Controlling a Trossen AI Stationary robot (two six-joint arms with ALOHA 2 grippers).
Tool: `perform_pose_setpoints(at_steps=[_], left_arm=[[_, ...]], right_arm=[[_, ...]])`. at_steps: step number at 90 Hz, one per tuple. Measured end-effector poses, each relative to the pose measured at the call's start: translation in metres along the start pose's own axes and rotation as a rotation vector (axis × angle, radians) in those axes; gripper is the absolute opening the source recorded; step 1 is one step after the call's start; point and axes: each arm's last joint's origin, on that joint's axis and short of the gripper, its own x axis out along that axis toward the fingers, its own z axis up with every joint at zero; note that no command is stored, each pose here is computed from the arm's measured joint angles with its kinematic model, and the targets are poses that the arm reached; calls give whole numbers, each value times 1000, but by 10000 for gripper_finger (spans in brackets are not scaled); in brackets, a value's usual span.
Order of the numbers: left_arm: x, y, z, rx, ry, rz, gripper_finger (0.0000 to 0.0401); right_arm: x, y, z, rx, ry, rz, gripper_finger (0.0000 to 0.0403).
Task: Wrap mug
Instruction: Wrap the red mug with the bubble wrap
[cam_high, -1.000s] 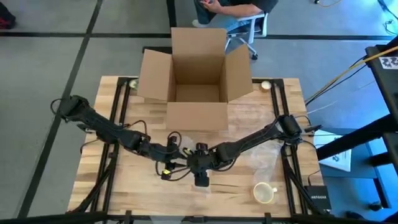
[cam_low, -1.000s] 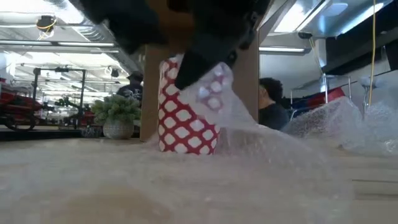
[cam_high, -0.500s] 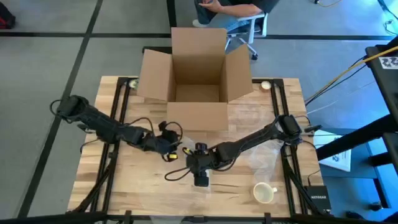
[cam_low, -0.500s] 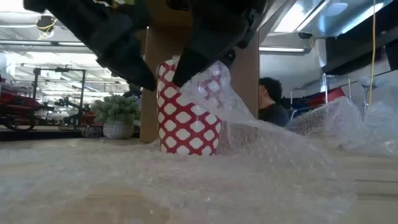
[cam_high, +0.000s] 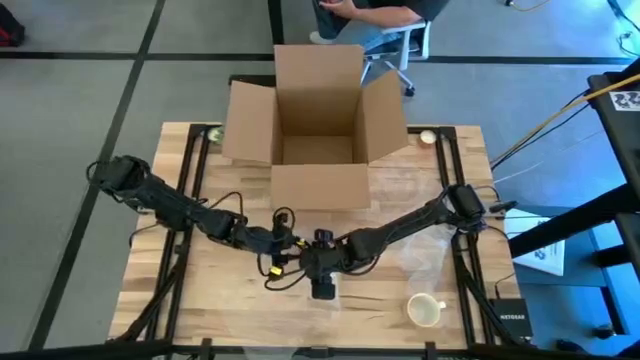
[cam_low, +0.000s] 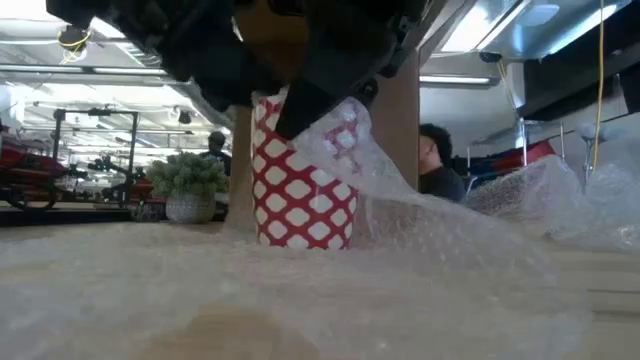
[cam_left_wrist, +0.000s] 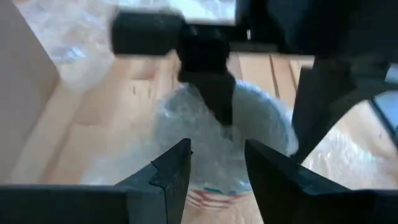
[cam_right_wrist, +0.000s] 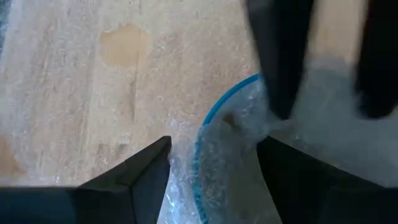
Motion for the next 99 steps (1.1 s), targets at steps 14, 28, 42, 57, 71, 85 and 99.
perform_pose_setpoints(at_steps=[14,28,42,57,71,85,99], left_arm=[[11,-2,-6,-2,5,15,136],[9,-2,-6,5,14,13,136],[9,-2,-7,8,19,13,136],[9,-2,-7,8,22,12,136],[8,-3,-7,11,23,6,136],[8,-4,-8,19,27,6,136],[9,-4,-7,18,20,-4,136]], right_arm=[[-4,1,2,6,13,-4,225],[-29,3,19,2,45,-15,225],[-62,2,34,-10,99,-90,225],[-80,-6,41,-5,55,-327,225],[-56,-19,35,60,71,-323,225],[-21,-30,15,129,58,-312,225],[-1,-37,-5,201,90,-242,225]])
